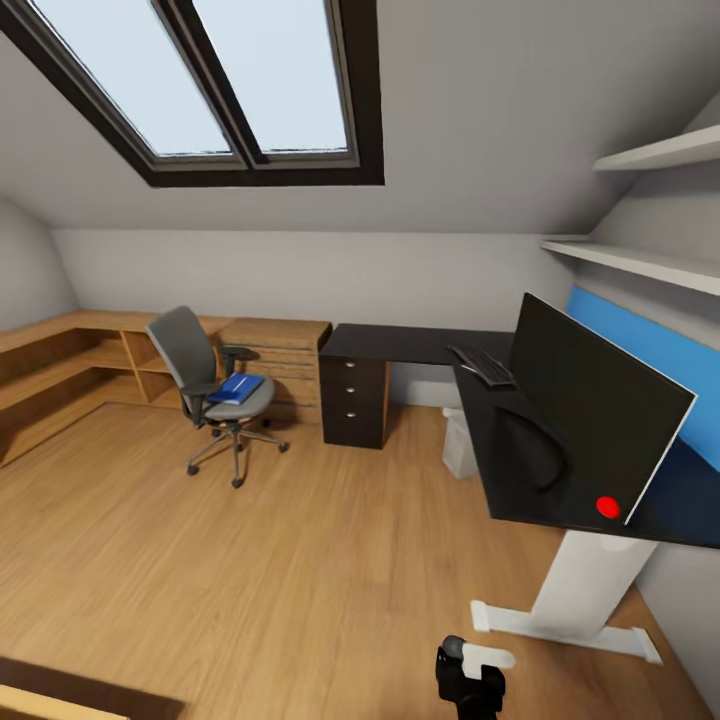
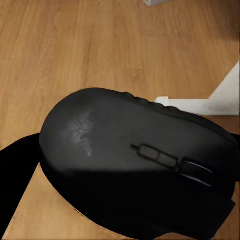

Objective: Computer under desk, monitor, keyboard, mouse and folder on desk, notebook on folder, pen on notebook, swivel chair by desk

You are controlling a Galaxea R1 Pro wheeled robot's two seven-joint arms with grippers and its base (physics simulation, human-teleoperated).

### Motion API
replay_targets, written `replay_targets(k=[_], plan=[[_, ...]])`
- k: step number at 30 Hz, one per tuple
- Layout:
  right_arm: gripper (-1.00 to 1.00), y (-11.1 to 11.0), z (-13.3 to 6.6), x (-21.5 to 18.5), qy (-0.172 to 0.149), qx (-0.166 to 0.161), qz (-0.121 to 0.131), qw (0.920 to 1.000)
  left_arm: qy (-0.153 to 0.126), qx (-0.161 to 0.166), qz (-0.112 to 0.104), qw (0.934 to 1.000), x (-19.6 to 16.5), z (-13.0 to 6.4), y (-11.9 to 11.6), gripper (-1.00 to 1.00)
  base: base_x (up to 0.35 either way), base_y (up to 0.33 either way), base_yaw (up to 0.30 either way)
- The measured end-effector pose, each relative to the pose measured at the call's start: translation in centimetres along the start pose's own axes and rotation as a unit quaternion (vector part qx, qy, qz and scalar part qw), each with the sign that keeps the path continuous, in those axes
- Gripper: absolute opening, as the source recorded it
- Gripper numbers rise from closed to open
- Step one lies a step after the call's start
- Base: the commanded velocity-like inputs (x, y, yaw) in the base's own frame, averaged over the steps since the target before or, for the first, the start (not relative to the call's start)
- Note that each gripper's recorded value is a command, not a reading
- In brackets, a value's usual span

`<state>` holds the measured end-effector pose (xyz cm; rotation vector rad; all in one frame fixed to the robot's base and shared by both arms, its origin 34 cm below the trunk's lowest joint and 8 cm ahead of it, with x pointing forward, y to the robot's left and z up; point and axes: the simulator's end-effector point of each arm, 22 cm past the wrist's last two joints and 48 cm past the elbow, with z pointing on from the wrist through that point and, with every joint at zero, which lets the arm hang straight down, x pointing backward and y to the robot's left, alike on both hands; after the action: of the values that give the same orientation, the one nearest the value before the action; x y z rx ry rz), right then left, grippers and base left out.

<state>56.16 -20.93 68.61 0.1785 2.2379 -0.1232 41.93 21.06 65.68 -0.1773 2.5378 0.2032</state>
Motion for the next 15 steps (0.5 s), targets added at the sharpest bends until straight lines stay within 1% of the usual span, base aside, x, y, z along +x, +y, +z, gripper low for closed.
replay_targets(k=[3, 6, 9, 13, 15], plan=[[-1.0, 0.1, -0.2, -0.1, -0.005, -0.001, 0.0, 1.0, -0.003, 0.0, -0.001, 1.0, -0.2, 0.0, 0.0, 1.0, 0.314, 0.187, 0.01], [-1.0, 0.1, -0.2, -0.3, -0.008, -0.001, 0.001, 1.0, -0.006, 0.0, -0.001, 1.0, -0.5, -0.1, 0.0, 1.0, 0.279, 0.091, 0.073], [-1.0, 0.1, -0.2, -0.5, -0.01, -0.001, 0.001, 1.0, -0.018, 0.0, -0.005, 0.9998, -1.1, -0.1, 0.0, 1.0, 0.045, 0.012, 0.147], [-1.0, 0.1, -0.6, -1.1, -0.012, -0.002, 0.002, 0.9999, -0.023, -0.001, -0.007, 0.9997, -1.6, -0.6, 0.0, 1.0, 0.016, 0.003, 0.168], [-1.0, 0.1, -0.8, -1.3, -0.013, -0.002, 0.002, 0.9999, -0.024, -0.002, -0.007, 0.9997, -1.8, -0.8, 0.1, 1.0, 0.184, 0.0, 0.113]])
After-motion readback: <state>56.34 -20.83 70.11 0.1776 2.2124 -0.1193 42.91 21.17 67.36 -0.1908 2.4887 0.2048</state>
